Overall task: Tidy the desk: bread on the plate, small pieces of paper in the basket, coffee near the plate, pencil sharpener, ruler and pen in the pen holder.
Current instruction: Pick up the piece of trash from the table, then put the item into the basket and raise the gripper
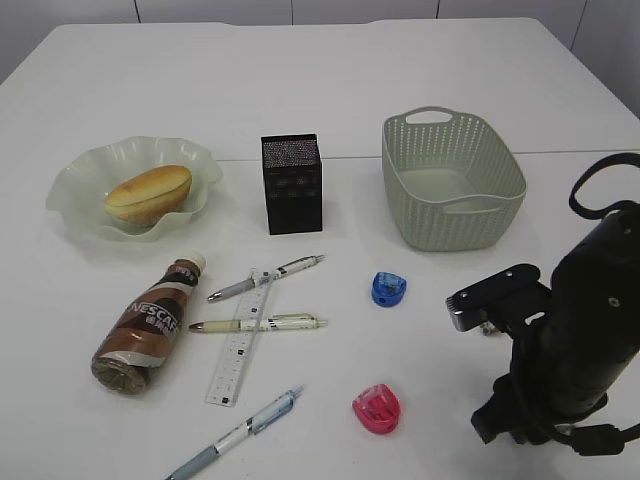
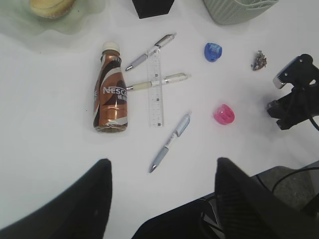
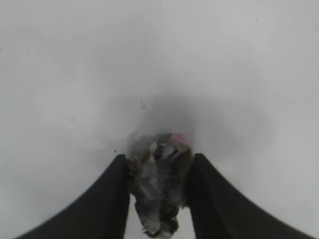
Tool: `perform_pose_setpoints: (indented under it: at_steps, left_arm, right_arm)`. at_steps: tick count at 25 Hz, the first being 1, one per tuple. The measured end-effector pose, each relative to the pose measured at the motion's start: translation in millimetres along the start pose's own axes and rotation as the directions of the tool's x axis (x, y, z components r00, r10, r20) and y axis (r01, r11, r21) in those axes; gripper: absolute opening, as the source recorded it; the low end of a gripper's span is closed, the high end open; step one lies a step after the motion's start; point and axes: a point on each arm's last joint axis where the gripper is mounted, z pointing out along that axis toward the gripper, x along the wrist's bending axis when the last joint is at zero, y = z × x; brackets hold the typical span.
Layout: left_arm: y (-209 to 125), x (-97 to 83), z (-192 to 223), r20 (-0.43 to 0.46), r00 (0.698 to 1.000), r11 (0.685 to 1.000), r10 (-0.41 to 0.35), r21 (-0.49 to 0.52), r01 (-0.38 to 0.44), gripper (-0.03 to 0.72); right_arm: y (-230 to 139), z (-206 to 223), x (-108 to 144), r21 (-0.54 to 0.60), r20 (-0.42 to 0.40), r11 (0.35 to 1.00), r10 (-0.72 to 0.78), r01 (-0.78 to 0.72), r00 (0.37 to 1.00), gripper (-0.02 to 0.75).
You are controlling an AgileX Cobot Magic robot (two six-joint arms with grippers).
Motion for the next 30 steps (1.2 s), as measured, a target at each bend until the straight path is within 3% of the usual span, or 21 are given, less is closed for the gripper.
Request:
perform_pose_setpoints:
  at_steps: [4,6,12,15,20,25,30]
  left_arm:
    - [0.0,0.0,0.0,0.0,1.0,1.0,0.0,0.0,0.0,0.476]
    - [0.0,0.0,0.0,0.0,1.0,1.0,0.0,0.0,0.0,0.476]
    - [0.0,0.2,0.0,-0.002,1.0,1.0,0.001,0.0,-0.001,0.461]
    - [0.1,0.4,0.0,-0.004,1.0,1.0,0.001,-0.001,-0.001,0.458]
    - [0.1,0.4,0.0,-0.005,1.0,1.0,0.002,-0.001,-0.002,0.458]
    - [0.1,0.4,0.0,-0.005,1.0,1.0,0.002,-0.001,-0.002,0.458]
    - [0.1,0.4,0.0,-0.005,1.0,1.0,0.002,-0.001,-0.002,0.458]
  right_arm:
    - [0.5,-0.2,0.0,-0.002,0.0,1.0,0.0,0.0,1.0,0.081]
    - [3.0,-2.3,-0.5,0.007,0.004,1.0,0.002,-0.002,1.0,0.025]
    - [19.1,-23.1,-2.2,0.07,0.009,0.997,0.044,-0.045,0.999,0.01]
    - [30.8,-45.5,-0.1,0.065,-0.037,0.996,0.066,-0.063,0.997,0.01]
    - [58.6,-91.1,-0.3,-0.043,-0.094,0.995,0.082,-0.086,0.992,0.009]
    - [95.3,-135.2,-5.7,-0.224,-0.105,0.969,0.078,-0.1,0.991,0.008]
    - [135.0,-156.7,-28.7,-0.349,-0.098,0.925,0.126,-0.153,0.987,0.008]
